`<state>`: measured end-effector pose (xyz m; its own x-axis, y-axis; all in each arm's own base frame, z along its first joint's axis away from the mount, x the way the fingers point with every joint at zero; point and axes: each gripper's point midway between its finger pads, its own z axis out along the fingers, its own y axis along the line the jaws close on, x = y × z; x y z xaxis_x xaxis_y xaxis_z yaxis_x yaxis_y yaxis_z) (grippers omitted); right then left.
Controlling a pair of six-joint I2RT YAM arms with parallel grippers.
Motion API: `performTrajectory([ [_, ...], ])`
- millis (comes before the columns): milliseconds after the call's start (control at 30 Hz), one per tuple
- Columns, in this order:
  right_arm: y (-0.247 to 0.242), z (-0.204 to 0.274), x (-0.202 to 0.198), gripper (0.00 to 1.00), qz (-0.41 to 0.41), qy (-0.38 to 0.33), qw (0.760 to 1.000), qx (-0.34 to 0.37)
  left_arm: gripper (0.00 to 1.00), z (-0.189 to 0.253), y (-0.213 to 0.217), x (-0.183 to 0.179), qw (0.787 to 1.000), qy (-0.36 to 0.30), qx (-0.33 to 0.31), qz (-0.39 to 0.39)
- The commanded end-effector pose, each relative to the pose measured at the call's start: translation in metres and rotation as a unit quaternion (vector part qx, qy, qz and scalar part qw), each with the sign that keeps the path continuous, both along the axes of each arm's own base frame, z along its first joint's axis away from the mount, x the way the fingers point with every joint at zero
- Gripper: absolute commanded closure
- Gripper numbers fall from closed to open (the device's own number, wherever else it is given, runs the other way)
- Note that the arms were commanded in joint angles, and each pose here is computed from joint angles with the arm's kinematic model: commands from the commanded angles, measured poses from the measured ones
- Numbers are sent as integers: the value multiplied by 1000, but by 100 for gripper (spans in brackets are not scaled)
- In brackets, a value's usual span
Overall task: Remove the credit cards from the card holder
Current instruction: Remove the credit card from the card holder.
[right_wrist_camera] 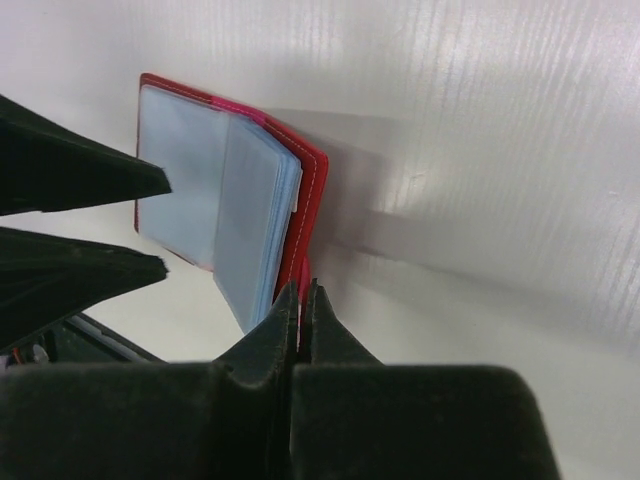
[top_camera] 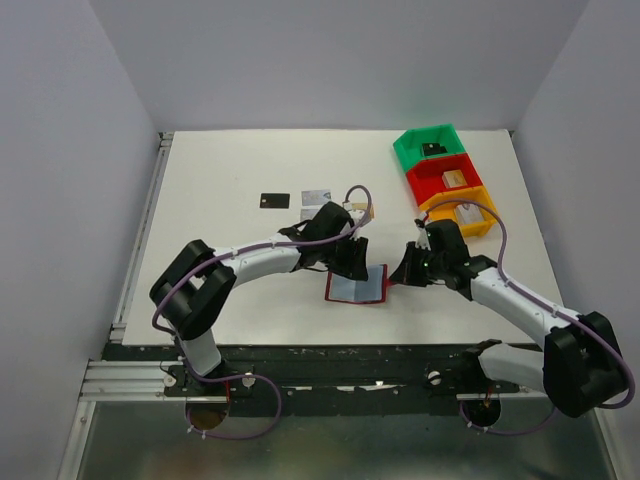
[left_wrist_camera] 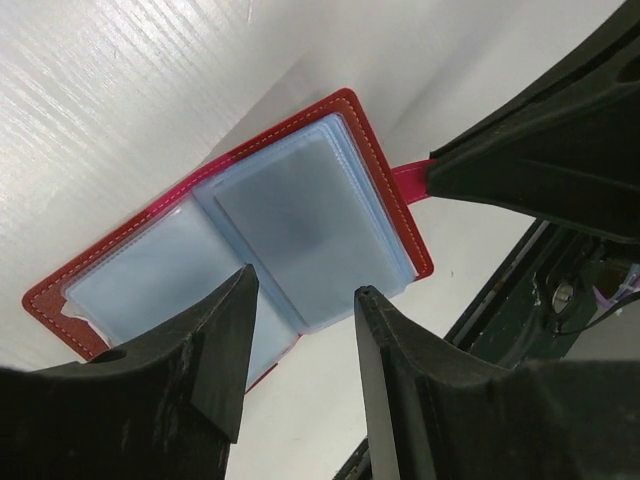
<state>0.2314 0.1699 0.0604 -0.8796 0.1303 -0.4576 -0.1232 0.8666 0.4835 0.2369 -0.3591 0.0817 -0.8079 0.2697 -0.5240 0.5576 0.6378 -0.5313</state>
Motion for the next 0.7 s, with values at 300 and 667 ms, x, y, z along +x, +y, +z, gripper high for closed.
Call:
performTrajectory([
  [300, 16, 27, 4, 100, 34, -51, 997, 56, 44, -11, -14, -5, 999, -8, 27, -33],
  [667, 20, 24, 2, 100, 44, -43, 996, 63, 39, -8, -17, -5, 999, -16, 26, -38],
])
